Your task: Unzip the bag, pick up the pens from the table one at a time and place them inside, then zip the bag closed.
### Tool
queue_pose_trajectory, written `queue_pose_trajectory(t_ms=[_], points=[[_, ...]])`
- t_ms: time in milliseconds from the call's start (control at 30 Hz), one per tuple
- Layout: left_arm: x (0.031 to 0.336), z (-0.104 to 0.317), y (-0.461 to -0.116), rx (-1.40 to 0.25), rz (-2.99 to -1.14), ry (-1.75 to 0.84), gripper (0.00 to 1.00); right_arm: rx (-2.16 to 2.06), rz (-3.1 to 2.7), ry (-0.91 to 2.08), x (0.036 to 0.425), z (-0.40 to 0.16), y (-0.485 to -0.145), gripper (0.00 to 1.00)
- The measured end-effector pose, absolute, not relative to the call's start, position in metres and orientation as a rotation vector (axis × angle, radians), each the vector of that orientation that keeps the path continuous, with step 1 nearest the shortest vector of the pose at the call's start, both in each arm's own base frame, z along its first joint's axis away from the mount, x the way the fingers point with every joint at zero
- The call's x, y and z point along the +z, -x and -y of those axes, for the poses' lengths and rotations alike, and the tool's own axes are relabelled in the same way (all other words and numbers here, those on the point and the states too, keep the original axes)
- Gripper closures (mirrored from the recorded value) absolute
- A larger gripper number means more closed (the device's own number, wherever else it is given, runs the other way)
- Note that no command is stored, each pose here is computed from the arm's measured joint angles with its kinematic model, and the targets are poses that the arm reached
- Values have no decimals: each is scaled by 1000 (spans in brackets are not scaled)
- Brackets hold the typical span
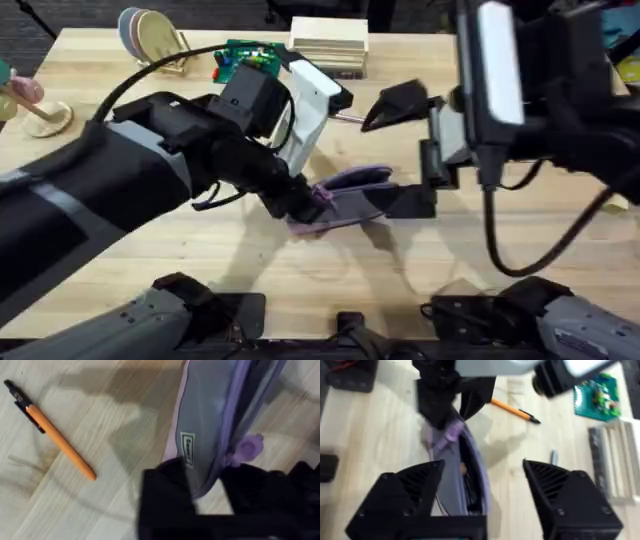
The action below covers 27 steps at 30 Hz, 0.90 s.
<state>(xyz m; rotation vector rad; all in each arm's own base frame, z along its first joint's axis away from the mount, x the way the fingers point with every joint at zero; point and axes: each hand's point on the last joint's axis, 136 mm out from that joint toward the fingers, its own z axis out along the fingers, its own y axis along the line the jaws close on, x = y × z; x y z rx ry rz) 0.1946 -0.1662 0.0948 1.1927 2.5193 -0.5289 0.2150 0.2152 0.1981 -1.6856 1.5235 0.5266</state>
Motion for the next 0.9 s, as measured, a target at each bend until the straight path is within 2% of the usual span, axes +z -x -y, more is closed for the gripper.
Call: queue_pose_trajectory(t_ms=[33, 100, 133, 200, 467, 533, 600, 767, 800, 900], points=[[96, 168, -195, -538, -2510, -1194, 447, 513, -1533, 1670, 200, -211, -216, 16], [96, 169, -195, -551, -2505, -1195, 138, 496, -1547, 1647, 204, -203, -218, 6], [96, 170, -195, -555, -2508, -1191, 40, 489, -1555, 1637, 205, -200, -219, 5], [97, 170, -194, -558, -2506, -1192, 9, 484, -1567, 1627, 206, -196, -218, 5], [98, 172, -197, -560, -2492, -1190, 6, 491, -1581, 1626, 204, -195, -217, 15], [102, 172, -198, -560, -2484, -1191, 6, 496, -1578, 1627, 204, -195, -216, 116], [111, 173, -199, -554, -2454, -1204, 7, 501, -1576, 1627, 205, -195, -215, 273], [160, 172, -199, -506, -2249, -1245, 7, 523, -1578, 1636, 204, -198, -211, 915], [171, 171, -197, -492, -2208, -1245, 8, 528, -1577, 1640, 204, -199, -209, 956], [189, 164, -186, -462, -2139, -1245, 7, 539, -1565, 1656, 203, -203, -206, 970]])
